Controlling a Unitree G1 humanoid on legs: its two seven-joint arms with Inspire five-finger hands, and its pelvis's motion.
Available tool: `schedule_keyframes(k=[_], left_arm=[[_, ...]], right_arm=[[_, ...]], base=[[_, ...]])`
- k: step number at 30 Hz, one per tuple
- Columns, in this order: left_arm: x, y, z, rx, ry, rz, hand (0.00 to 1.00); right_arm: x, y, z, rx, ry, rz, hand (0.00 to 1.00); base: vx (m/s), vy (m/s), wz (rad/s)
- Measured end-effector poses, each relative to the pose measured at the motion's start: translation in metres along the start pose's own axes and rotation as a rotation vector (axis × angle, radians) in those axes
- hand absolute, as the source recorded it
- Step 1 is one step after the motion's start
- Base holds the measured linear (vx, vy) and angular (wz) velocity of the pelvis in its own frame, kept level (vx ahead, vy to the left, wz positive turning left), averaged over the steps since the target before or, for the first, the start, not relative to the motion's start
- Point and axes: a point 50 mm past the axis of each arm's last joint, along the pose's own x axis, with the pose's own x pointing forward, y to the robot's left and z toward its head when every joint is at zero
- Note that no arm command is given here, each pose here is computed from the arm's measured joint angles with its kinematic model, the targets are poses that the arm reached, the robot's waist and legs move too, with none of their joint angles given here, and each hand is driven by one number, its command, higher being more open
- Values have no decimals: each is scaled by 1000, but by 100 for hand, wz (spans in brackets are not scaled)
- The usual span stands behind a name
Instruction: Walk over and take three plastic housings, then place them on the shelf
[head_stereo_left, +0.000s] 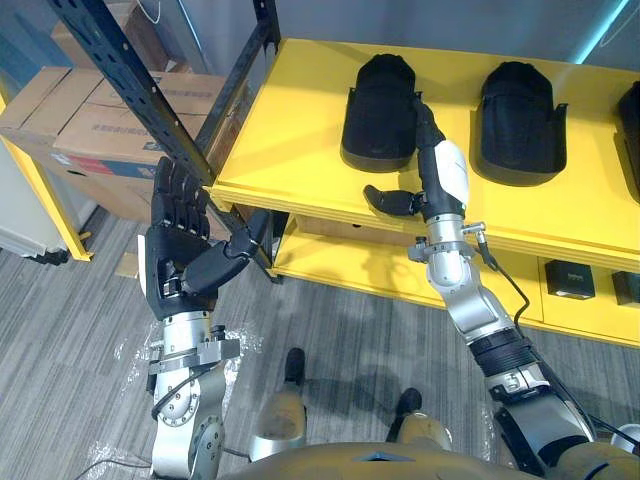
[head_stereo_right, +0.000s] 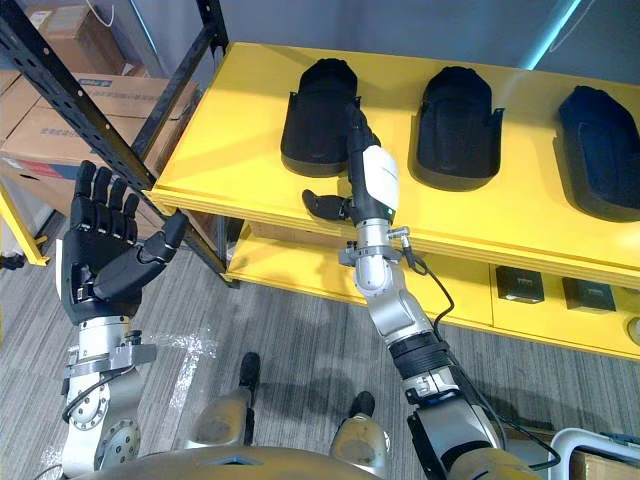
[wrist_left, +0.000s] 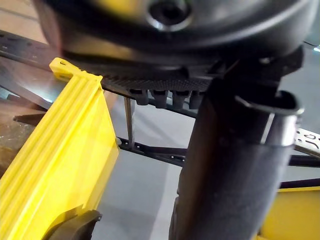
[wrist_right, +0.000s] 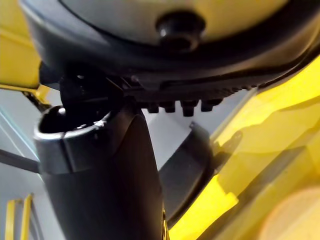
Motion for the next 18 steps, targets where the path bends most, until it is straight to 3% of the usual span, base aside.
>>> schedule_keyframes(k=[18], left_arm=[[1, -2, 0, -5, -2, -3, 100]], right_arm=[[41, -12, -3, -27, 4, -57, 100]], base=[[-14, -2, -1]])
